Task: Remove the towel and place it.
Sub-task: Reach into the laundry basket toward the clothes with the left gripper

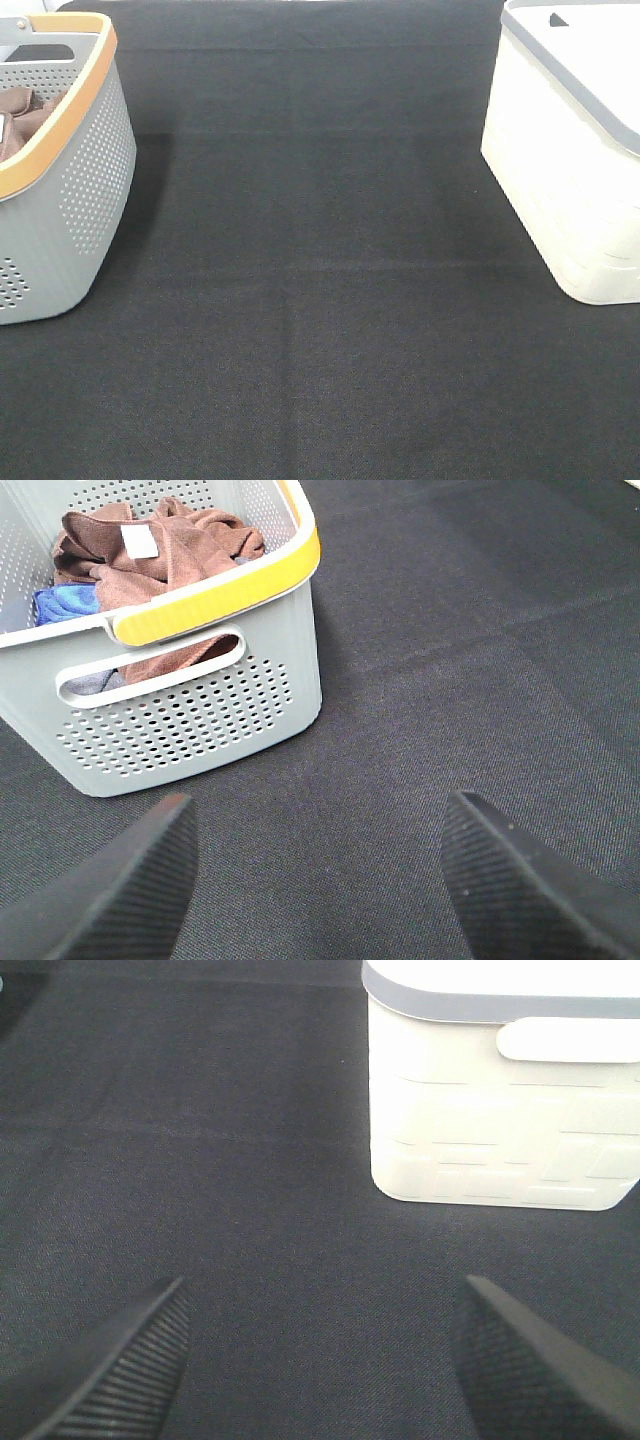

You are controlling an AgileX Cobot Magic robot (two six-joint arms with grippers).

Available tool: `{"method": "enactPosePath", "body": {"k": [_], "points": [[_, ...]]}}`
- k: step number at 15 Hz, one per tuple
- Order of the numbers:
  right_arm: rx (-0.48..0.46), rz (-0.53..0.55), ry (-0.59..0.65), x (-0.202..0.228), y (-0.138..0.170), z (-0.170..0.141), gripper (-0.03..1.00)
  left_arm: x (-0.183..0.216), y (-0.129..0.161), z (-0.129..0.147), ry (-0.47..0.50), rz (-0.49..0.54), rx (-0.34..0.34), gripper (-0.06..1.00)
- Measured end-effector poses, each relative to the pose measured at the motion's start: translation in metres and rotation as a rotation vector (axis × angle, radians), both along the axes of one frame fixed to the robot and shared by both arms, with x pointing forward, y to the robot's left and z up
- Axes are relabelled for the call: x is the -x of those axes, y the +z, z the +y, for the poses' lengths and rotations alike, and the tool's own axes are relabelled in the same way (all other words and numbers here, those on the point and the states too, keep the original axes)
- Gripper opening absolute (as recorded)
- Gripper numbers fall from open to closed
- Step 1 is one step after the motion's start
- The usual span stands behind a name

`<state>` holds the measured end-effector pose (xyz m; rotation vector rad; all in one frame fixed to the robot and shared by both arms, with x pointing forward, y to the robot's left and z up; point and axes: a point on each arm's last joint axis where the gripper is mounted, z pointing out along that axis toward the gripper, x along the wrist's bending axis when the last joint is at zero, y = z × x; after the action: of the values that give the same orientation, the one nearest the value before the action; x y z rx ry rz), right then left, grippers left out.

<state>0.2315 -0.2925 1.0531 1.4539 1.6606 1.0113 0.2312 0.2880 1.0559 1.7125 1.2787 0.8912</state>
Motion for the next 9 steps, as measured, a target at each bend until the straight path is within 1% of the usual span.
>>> {"method": "enactPosePath", "body": {"k": [9], "points": [[0.0, 0.0, 0.0, 0.0, 0.0, 0.0, 0.7, 0.0, 0.0, 0.0, 0.0, 0.0, 0.0, 0.67]]}}
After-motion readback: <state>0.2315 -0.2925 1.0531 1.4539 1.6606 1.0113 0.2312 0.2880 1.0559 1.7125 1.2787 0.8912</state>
